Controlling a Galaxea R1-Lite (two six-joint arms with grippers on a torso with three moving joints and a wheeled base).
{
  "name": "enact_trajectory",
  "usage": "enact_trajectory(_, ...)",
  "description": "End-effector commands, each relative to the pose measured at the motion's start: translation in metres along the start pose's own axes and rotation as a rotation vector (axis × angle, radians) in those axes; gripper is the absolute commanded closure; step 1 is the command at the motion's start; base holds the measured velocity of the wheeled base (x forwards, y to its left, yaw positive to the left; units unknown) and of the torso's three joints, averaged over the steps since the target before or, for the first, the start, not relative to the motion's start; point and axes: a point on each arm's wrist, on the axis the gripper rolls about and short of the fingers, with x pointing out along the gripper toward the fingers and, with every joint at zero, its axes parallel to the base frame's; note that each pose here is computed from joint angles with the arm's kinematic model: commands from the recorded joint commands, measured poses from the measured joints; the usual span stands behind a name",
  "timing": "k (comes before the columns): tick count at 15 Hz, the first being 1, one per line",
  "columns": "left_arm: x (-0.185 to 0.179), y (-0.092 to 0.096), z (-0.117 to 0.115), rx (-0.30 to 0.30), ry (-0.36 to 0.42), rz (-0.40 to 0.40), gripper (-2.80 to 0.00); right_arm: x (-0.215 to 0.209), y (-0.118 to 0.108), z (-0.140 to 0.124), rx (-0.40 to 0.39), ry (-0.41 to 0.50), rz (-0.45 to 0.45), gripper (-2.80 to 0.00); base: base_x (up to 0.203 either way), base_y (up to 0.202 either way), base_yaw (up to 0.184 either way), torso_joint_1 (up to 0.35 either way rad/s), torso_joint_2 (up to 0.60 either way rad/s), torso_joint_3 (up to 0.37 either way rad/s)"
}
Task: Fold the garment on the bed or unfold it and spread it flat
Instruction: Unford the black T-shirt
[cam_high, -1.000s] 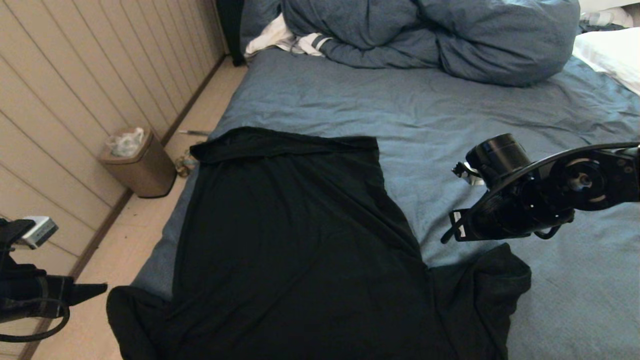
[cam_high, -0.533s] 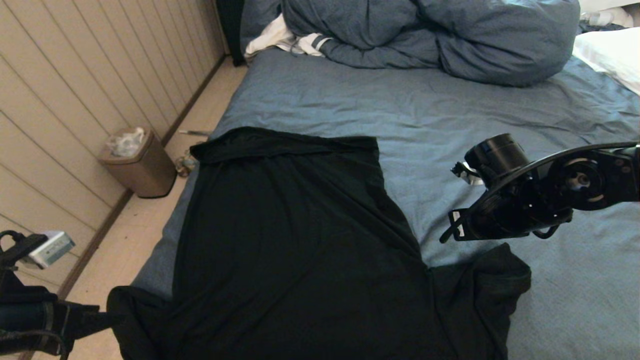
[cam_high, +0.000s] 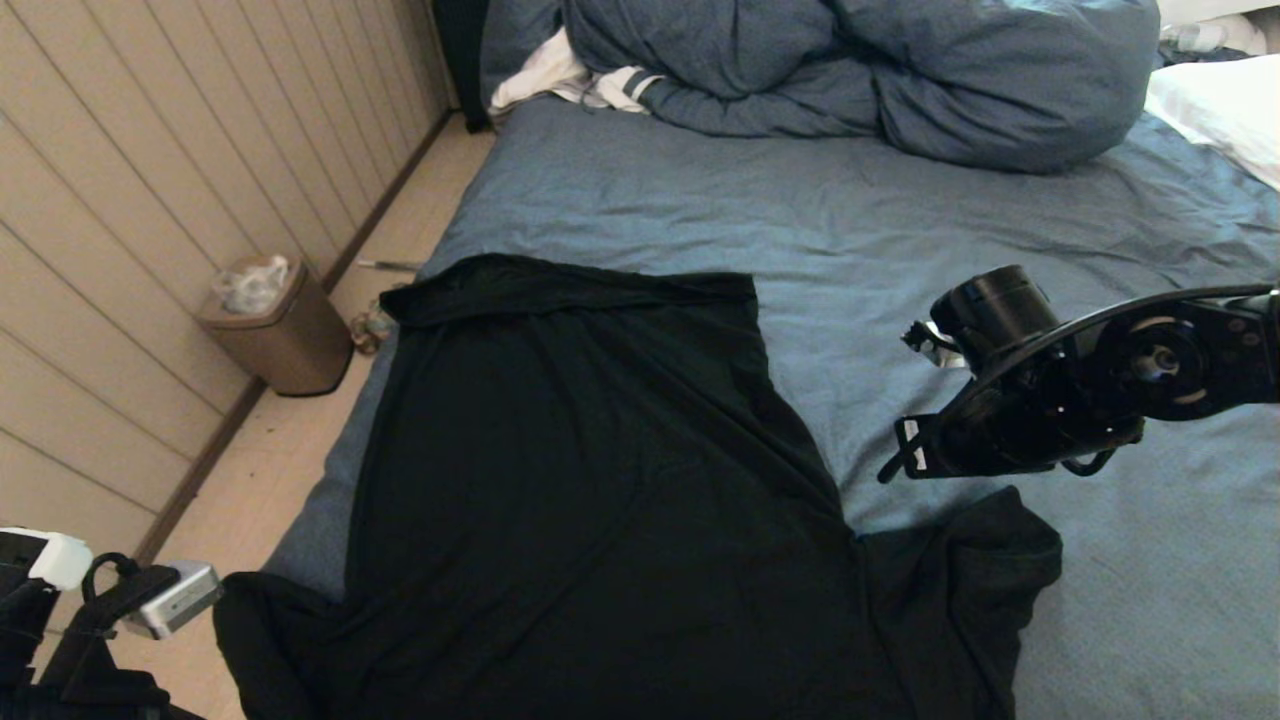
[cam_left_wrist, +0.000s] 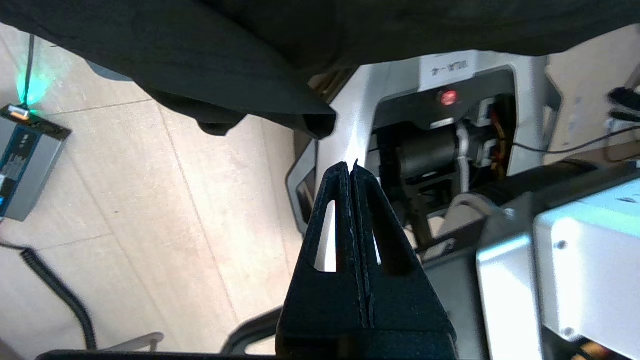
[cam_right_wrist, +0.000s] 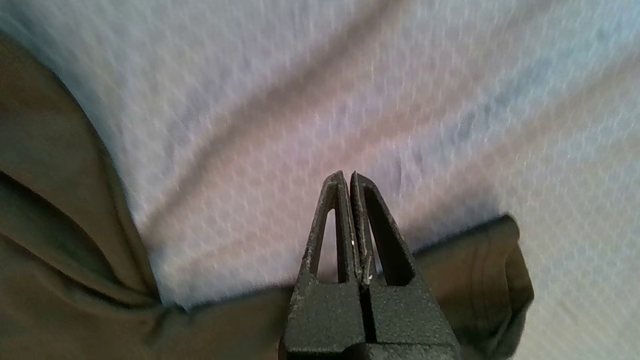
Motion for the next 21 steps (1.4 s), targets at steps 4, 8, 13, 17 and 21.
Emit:
enact_trajectory(4, 0.025, 0.011, 0.014, 0.0, -0.014, 0.039, 0.0, 0.0, 0.002, 0.001, 0.004, -0.018, 0.006, 0.0, 0.0, 0.0, 0.0, 0.0, 0.0, 0.0)
enact_trajectory(8, 0.037, 0.013, 0.024, -0.019, 0.0, 0.025, 0.0, -0.002, 0.002, 0.003, 0.005, -0.026, 0.007, 0.0, 0.0, 0.0, 0.0, 0.0, 0.0, 0.0)
enact_trajectory(13, 0.052, 0.019, 0.027, -0.025, 0.005, 0.034, 0.0, -0.002, 0.001, 0.003, 0.005, -0.025, 0.005, 0.0, 0.0, 0.0, 0.0, 0.0, 0.0, 0.0)
enact_trajectory(17, 0.052, 0.032, 0.03, -0.057, -0.012, 0.065, 0.0, -0.004, 0.003, 0.003, 0.001, -0.031, 0.012, 0.0, 0.0, 0.0, 0.0, 0.0, 0.0, 0.0)
enact_trajectory(21, 0.057, 0.064, 0.029, -0.059, -0.045, 0.169, 0.0, -0.002, 0.003, 0.003, 0.003, -0.028, 0.01, 0.0, 0.0, 0.0, 0.0, 0.0, 0.0, 0.0)
